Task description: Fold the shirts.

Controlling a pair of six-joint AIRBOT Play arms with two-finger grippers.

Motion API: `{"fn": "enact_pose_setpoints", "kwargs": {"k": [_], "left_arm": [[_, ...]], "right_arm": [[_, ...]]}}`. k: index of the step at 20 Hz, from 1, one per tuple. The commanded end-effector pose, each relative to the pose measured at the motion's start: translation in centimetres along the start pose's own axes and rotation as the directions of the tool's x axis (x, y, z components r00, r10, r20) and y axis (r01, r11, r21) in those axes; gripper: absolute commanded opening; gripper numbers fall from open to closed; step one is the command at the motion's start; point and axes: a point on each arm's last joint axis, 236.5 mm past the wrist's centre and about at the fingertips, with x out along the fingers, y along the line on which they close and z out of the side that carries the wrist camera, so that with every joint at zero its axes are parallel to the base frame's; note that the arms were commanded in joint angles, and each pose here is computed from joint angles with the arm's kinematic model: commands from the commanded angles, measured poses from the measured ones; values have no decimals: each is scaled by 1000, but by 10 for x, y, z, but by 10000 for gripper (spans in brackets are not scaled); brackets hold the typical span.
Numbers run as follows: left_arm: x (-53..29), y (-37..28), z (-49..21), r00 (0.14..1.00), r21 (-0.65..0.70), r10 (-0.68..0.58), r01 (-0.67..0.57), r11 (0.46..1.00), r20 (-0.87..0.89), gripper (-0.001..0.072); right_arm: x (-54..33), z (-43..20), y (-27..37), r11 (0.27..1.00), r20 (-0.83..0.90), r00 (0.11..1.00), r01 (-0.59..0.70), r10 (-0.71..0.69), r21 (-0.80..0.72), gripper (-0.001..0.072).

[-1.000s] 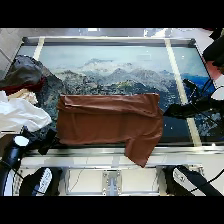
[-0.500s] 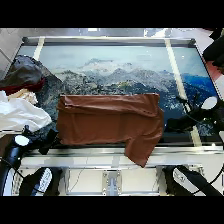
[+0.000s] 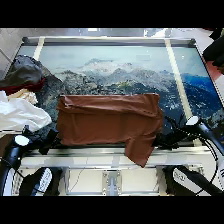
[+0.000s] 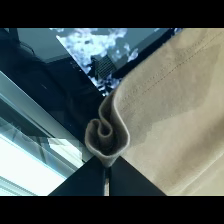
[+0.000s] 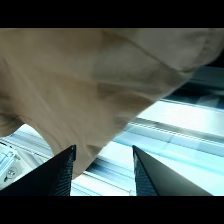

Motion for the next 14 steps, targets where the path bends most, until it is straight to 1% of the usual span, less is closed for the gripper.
{"fn": "enact_pose_setpoints", "kwargs": {"k": [1, 8, 14], "left_arm": [[0, 0, 0, 1000, -1, 0, 0, 1000, 0, 11], [0, 0, 0, 1000, -1, 0, 0, 1000, 0, 10], [0, 0, 0, 1000, 0, 0, 0, 1000, 1, 11]], "right_arm": [[11, -1, 3, 999, -9, 999, -40, 40, 26, 420], [16, 3, 2, 998, -17, 999, -50, 51, 46, 413], [16, 15, 9, 996, 32, 996, -80, 79, 34, 411]]}}
